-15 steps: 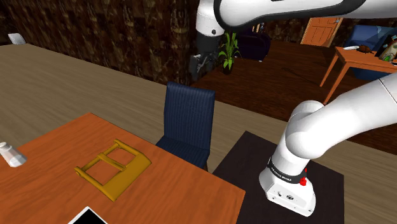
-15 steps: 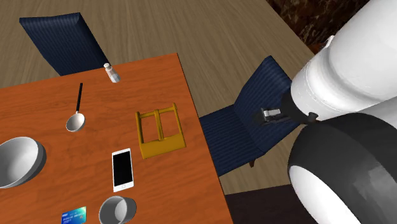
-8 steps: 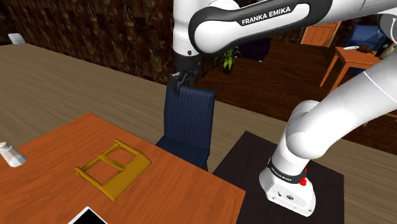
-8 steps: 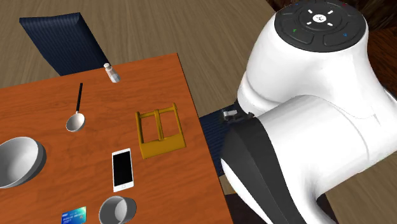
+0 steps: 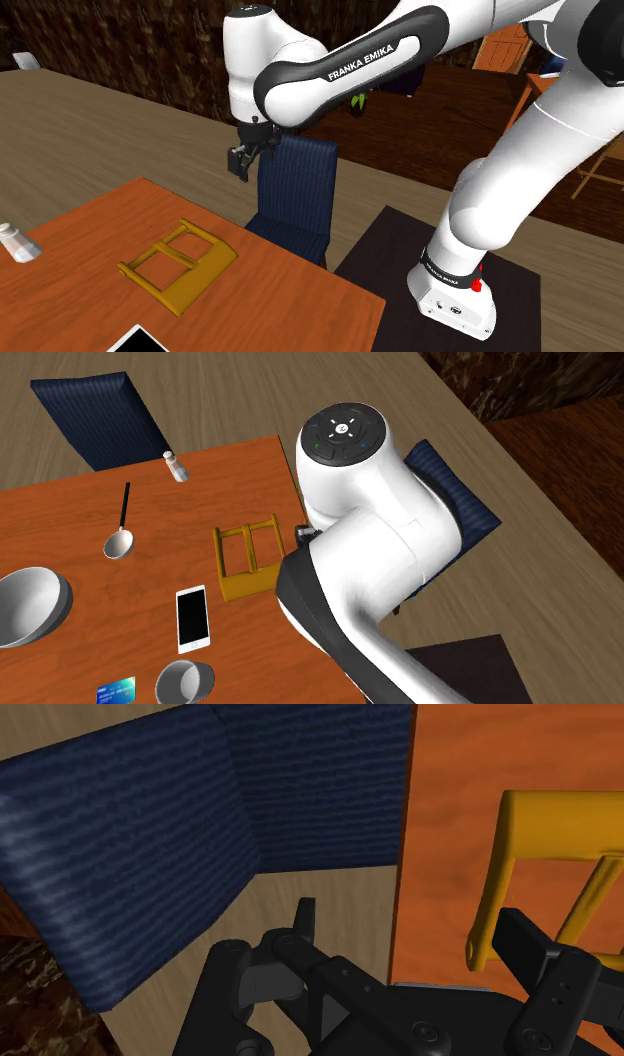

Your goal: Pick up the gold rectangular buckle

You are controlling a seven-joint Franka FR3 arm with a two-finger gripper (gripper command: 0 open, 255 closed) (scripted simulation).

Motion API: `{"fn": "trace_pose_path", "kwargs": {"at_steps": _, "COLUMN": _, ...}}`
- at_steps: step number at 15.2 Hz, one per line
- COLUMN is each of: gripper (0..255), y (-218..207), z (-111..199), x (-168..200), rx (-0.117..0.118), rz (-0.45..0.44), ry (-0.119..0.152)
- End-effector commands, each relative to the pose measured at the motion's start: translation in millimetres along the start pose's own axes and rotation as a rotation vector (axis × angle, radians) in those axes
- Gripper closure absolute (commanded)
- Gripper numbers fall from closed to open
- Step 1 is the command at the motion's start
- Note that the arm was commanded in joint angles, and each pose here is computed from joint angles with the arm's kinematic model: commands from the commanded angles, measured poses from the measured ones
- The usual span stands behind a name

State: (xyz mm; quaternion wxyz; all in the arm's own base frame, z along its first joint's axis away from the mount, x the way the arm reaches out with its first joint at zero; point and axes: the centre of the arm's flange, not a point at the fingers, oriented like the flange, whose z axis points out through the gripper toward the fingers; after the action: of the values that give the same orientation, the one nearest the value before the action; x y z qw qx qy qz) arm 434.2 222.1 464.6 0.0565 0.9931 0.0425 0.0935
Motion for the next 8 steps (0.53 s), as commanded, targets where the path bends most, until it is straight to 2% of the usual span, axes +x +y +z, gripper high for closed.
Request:
{"fn": "trace_pose_path", "kwargs": {"at_steps": 1, "gripper": 0, "y": -20, "z": 17, "x": 10, "rx": 0.004, "rz": -0.006, "ry": -0.002}}
{"fn": "trace_pose_path", "kwargs": {"at_steps": 8, "gripper": 0, "y": -89, "z": 69, "x": 42, "rx": 0.012, "rz": -0.029, "ry": -0.008}}
